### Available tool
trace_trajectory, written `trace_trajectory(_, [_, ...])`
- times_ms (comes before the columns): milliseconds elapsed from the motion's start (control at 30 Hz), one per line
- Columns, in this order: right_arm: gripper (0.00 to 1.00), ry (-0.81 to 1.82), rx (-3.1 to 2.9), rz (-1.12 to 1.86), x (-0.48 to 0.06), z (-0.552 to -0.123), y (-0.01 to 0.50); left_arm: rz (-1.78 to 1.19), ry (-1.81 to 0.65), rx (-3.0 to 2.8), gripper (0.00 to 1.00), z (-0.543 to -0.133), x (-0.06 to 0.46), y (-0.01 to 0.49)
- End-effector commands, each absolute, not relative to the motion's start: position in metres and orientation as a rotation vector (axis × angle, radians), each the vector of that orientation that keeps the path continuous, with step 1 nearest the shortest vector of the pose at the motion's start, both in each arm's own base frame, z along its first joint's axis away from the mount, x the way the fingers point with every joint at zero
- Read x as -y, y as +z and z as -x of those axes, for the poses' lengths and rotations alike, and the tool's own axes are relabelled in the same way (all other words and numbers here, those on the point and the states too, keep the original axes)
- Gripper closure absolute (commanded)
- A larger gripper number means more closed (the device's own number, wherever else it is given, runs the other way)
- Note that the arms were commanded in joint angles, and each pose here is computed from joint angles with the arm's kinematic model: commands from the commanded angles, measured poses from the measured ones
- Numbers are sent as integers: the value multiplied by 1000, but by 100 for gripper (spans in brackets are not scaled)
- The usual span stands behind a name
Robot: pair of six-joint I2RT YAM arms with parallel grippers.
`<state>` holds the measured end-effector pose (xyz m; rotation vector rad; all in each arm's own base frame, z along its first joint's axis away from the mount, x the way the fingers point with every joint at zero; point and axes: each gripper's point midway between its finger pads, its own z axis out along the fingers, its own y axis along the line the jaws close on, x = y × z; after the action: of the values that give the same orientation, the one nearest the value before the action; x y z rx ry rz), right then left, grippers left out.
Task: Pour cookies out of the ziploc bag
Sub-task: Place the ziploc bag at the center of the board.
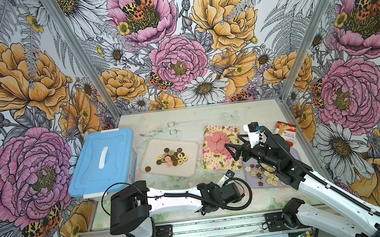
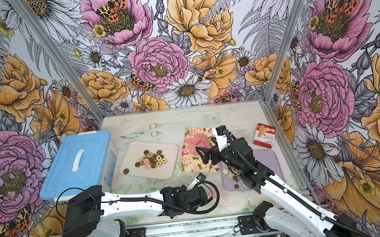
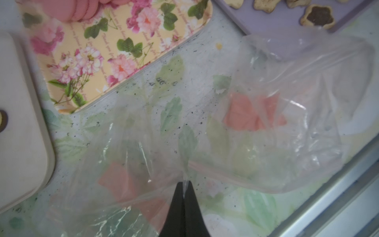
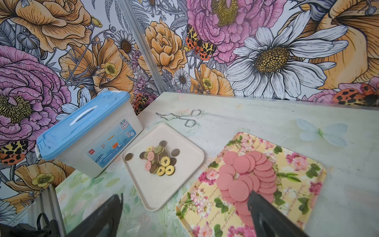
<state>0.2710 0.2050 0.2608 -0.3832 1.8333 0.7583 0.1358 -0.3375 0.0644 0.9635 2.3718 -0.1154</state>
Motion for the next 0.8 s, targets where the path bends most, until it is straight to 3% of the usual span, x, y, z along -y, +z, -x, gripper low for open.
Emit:
trace_trajectory(0, [1, 770, -1820, 379, -203, -269, 263, -1042, -177, -2367, 98, -127, 354, 62])
trace_trajectory(433, [1, 786, -1822, 382, -204, -269, 261, -940, -149, -2465, 93, -134, 319, 47])
trace_trajectory(700, [1, 782, -1832, 380, -205, -272, 258, -964, -201, -2385, 57, -128, 325, 68])
trace_trajectory(767, [1, 783, -1833, 382, -205, -272, 258, -958, -213, -2357, 53, -129, 326, 77])
